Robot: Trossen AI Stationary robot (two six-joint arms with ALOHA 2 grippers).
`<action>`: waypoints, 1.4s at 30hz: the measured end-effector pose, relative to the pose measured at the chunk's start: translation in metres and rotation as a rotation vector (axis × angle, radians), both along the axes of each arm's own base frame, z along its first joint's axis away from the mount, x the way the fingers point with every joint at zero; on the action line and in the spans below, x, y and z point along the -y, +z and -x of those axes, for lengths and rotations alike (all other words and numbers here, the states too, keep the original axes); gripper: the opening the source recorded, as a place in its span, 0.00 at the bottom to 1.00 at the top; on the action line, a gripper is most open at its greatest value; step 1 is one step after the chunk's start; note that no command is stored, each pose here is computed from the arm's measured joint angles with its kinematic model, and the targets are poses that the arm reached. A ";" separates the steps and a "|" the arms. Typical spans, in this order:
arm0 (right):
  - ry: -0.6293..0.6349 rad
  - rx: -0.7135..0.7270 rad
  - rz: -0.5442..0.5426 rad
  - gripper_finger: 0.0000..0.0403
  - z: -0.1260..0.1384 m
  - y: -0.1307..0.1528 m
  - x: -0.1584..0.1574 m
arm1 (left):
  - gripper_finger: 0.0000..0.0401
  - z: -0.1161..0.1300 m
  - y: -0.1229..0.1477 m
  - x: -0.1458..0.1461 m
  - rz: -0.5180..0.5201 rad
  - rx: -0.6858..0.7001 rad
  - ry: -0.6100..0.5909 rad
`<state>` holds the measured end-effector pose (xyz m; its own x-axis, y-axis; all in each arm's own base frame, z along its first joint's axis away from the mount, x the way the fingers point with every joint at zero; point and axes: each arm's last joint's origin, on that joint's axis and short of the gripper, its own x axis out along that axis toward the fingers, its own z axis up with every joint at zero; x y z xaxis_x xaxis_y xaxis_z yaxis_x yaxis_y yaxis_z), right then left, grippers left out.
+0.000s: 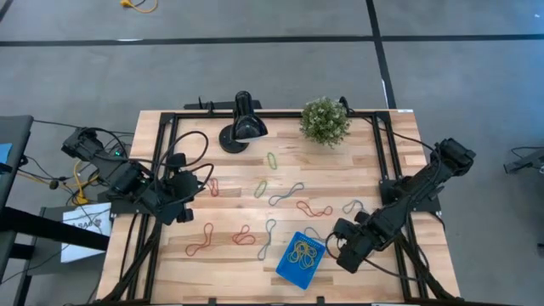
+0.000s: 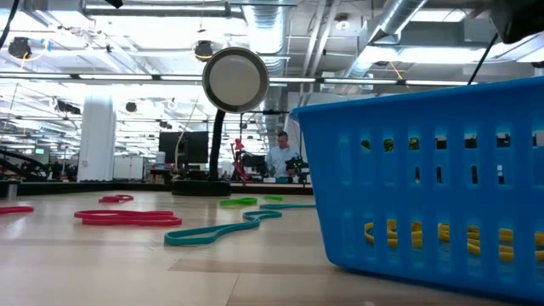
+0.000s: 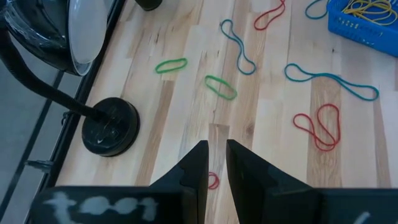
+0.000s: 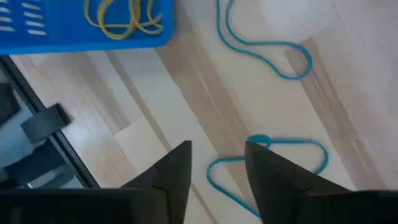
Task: Pick and place items into bin
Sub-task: Put the blue rubber band into the blue bin
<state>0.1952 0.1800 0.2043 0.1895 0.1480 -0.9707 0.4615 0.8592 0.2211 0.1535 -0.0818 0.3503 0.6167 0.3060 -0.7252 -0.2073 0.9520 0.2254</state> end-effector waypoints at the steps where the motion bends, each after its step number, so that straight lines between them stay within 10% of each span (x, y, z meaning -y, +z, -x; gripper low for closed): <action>1: 0.003 0.020 0.010 0.38 0.001 0.000 -0.002 | 0.11 0.000 0.000 0.000 0.000 0.000 0.000; 16: -0.041 0.146 0.081 0.45 0.011 -0.004 -0.017 | 0.11 0.000 0.000 0.000 0.014 0.010 0.013; 42: 0.010 -0.240 0.194 0.45 0.001 -0.064 -0.006 | 0.11 -0.001 0.001 0.000 -0.010 0.023 0.024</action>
<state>0.1942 0.1859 0.1406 -0.0486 -0.0436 -0.9979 0.4717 0.8796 -0.0614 0.1541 -0.0814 0.3509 0.6258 0.3280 -0.7077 -0.2354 0.9444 0.2295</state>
